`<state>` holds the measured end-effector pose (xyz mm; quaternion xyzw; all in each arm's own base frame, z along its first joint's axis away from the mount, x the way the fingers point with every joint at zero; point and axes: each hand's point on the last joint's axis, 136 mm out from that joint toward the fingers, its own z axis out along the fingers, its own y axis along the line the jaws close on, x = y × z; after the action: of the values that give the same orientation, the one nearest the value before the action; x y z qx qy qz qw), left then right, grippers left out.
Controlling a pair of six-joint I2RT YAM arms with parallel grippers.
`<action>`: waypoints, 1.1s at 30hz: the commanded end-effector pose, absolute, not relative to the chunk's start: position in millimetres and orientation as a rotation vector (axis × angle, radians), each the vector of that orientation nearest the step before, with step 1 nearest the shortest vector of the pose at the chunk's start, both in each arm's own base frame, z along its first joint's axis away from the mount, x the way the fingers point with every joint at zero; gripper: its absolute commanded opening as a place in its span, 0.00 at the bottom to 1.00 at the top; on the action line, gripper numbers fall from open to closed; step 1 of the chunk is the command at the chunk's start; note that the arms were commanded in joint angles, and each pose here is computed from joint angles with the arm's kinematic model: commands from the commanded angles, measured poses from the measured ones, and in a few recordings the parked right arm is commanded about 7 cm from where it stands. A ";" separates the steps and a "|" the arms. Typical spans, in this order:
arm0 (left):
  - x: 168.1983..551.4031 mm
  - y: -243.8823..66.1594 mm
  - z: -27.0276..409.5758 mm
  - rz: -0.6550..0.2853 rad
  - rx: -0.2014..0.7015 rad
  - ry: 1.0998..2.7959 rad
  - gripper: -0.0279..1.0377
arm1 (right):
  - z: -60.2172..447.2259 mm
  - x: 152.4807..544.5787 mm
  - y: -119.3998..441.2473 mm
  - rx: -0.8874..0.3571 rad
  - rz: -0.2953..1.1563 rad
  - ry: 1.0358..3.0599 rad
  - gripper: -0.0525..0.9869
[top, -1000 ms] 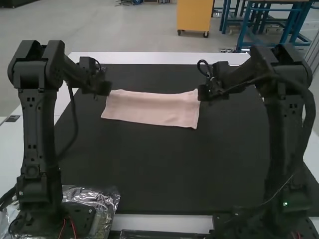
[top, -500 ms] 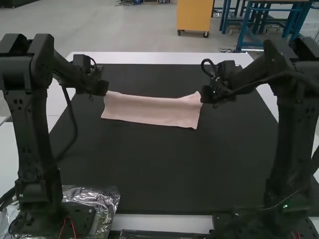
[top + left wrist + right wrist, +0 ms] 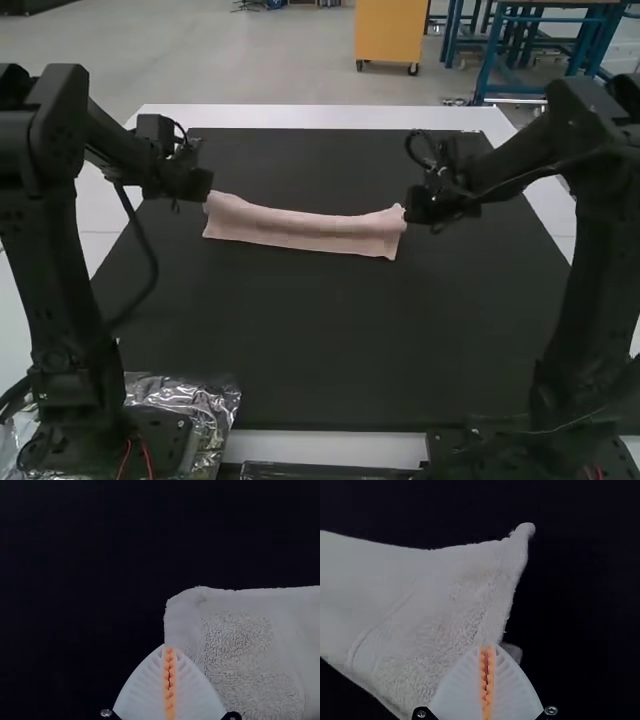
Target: Fold the towel.
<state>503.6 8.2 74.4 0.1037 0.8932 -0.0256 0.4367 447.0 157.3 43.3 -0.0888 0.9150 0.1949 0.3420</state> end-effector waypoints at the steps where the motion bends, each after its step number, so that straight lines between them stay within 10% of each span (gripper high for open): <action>1: 495.1 13.3 83.1 -0.049 0.259 2.198 0.05 | 54.8 436.9 168.9 -0.252 0.548 2.360 0.03; 8: 473.1 12.4 56.1 -0.049 0.254 2.234 0.05 | 28.1 414.1 166.3 -0.239 0.558 2.427 0.03; 10: 466.8 11.8 47.3 -0.054 0.250 2.248 0.10 | 21.8 409.0 164.9 -0.234 0.559 2.437 0.21; 13: 461.5 11.0 40.2 -0.060 0.246 2.254 0.49 | 19.1 406.0 163.4 -0.224 0.573 2.448 0.65; 15: 462.0 11.5 40.8 -0.060 0.245 2.250 0.83 | 22.4 407.2 163.9 -0.226 0.583 2.439 0.82; 17: 464.2 12.0 43.3 -0.057 0.241 2.241 0.92 | 27.8 411.1 165.4 -0.214 0.594 2.428 0.88; 33: 485.0 43.5 78.1 -0.065 0.084 2.174 0.94 | 43.7 427.4 185.2 -0.219 0.630 2.377 0.92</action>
<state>474.0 41.1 51.6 0.0452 0.8982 -0.0216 0.4367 420.2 178.1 27.9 -0.0813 0.9178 0.2307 0.3128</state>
